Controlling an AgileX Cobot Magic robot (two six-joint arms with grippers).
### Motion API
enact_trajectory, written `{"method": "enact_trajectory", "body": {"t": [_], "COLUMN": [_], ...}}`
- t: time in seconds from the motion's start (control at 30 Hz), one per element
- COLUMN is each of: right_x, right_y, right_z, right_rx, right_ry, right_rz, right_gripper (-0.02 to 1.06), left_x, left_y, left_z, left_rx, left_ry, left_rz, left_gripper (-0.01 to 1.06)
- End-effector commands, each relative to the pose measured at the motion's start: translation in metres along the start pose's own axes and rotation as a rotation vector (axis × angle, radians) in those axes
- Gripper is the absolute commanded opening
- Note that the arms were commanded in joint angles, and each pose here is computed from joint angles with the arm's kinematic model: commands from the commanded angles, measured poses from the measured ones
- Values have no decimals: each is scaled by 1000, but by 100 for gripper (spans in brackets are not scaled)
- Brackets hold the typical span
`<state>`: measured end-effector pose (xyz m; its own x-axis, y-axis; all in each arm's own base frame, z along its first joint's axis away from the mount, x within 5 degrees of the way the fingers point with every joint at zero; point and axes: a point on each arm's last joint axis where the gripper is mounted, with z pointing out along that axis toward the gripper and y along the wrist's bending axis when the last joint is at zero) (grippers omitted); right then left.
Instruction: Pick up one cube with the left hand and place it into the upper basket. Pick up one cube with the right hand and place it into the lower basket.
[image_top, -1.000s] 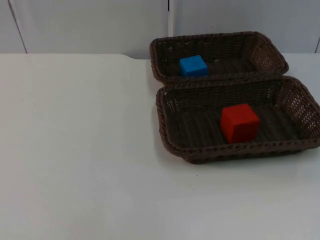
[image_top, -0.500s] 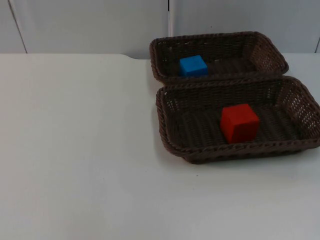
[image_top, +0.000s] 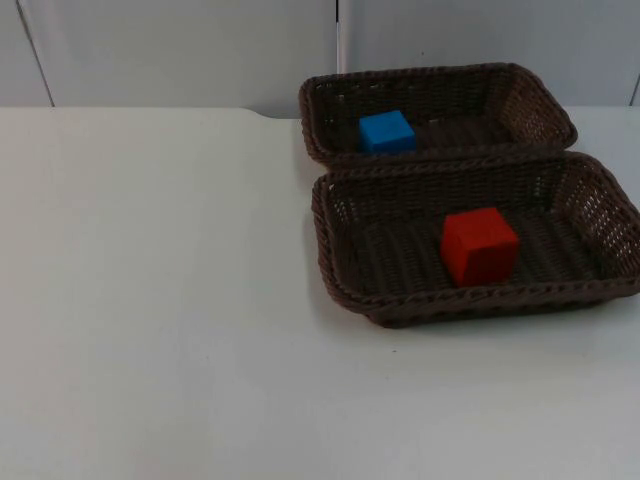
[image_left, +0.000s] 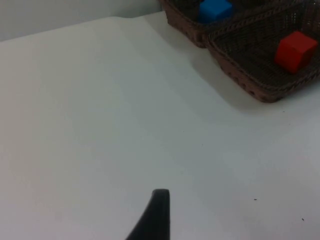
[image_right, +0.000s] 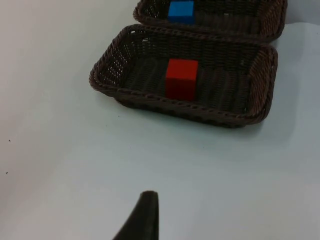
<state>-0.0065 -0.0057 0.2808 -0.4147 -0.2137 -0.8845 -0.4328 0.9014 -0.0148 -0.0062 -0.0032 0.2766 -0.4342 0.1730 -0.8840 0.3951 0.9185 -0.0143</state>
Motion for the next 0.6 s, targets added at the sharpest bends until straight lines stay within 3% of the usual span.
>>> {"method": "enact_trajectory", "body": {"t": [0.0, 0.13, 0.23, 0.57], "right_x": [0, 0, 0, 0], "right_y": [0, 0, 1, 1], "right_z": [1, 1, 1, 1], "right_rx": [7, -2, -6, -6], "right_ry": [-10, -10, -10, -10], "right_rz": [-2, -13, -15, -15], "right_gripper": [92, 106, 105, 105], "left_x": [2, 2, 2, 2], "left_y": [0, 0, 0, 0], "left_z": [1, 1, 1, 1], "left_rx": [-4, -4, -4, -4], "left_ry": [4, 4, 4, 4], "left_rz": [-4, -4, -4, -4], "left_gripper": [86, 88, 105, 105]}}
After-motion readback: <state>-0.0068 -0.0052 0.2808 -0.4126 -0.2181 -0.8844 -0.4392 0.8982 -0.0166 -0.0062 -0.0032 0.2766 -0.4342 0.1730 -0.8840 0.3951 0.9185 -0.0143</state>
